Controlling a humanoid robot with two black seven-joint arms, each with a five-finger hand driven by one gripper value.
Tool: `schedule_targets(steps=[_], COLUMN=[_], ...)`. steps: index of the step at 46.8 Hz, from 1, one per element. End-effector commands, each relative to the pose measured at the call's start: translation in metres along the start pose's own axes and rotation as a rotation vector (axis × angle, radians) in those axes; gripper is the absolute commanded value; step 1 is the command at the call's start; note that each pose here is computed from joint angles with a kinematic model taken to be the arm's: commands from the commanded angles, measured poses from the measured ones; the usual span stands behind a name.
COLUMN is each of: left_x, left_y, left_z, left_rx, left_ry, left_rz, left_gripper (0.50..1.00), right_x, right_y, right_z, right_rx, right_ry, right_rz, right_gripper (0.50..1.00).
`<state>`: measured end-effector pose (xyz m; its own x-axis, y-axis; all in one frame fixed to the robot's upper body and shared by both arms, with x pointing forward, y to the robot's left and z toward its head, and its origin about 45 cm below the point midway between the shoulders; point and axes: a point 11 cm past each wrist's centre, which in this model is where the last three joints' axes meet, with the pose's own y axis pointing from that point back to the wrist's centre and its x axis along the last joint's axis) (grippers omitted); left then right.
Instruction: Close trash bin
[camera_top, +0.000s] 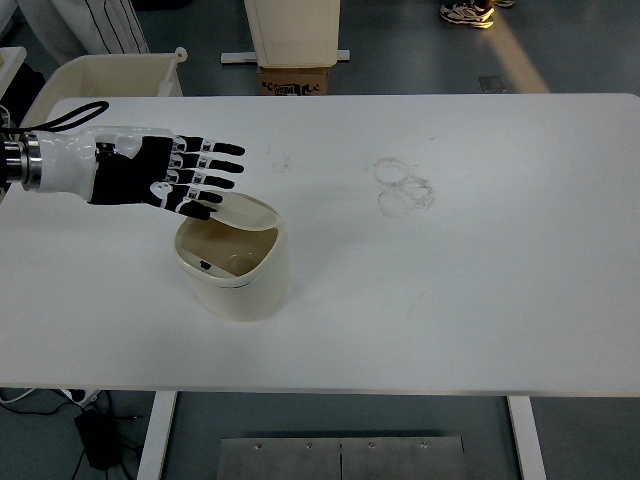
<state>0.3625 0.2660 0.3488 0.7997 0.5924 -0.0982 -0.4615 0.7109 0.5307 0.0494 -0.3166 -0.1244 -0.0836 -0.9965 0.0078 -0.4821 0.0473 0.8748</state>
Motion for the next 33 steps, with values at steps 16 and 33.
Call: schedule_targets(steps=[16,33], left_x=[-0.006,-0.008], left_y=[0.005,0.001], left_z=[-0.027,-0.028], left_rx=[0.087,0.091], left_ry=[-0.003,-0.003], left_rz=[-0.009,-0.023], left_gripper=[1.000,1.000], right_x=[-0.001,-0.001], right_y=[-0.003,-0.003], right_z=[-0.008,-0.008], right_rx=[0.015,0.014], right_ry=[0.003,0.003], right_rz=[-0.004,-0.002], right_gripper=[0.991,0.993])
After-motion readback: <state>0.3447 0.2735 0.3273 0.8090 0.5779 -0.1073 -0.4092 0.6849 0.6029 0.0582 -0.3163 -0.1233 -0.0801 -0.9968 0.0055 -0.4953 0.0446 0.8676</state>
